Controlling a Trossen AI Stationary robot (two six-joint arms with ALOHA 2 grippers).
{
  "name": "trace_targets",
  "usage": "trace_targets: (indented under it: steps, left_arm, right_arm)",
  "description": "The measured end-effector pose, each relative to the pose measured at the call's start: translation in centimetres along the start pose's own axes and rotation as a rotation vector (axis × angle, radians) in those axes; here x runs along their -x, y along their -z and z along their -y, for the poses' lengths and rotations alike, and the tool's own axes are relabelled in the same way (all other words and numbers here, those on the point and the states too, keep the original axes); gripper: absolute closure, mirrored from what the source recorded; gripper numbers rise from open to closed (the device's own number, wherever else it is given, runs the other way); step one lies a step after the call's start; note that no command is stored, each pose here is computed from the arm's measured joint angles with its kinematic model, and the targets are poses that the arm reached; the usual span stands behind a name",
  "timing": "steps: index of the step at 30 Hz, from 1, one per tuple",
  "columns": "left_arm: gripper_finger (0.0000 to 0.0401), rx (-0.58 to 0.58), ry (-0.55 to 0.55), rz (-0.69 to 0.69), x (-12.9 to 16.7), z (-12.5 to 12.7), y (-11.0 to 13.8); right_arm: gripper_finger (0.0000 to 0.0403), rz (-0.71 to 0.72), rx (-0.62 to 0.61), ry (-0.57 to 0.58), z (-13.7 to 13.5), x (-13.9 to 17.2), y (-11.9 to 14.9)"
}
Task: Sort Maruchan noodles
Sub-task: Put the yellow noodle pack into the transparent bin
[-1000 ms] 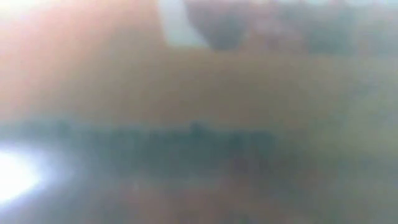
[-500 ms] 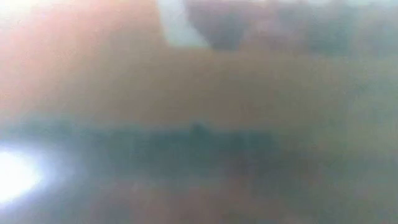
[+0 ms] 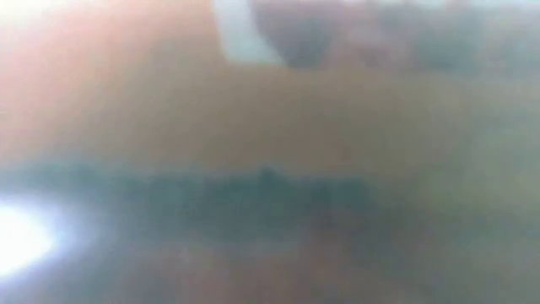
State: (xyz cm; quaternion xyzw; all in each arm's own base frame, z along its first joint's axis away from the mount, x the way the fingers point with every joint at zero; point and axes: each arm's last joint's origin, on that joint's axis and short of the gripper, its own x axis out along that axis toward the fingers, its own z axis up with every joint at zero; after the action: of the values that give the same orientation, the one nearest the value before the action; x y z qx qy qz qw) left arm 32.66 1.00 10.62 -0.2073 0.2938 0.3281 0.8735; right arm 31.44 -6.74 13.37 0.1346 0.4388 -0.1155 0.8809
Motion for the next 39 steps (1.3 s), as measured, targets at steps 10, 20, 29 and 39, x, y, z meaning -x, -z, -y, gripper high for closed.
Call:
trace_targets:
  steps: [10, 20, 29, 39]
  left_arm:
    - [0.0209, -0.020, 0.085, -0.020, 0.2, 0.2, -1.1]
    - [0.0209, -0.116, 0.050, -0.028, 0.8, 0.4, -1.7]
    - [0.0209, -0.155, -0.132, -0.016, 2.1, -0.7, -2.1]
    - [0.0209, -0.132, -0.127, -0.007, 2.0, -0.6, -2.1]
  right_arm:
    - [0.0200, 0.191, 0.031, 0.122, 0.1, 4.3, -2.3]
    - [0.0200, 0.273, -0.043, -0.018, -0.1, 1.1, -2.8]
    - [0.0200, 0.156, -0.030, -0.071, -0.1, -0.8, -1.4]
    - [0.0200, 0.078, 0.275, 0.345, 2.0, 0.6, -1.1]
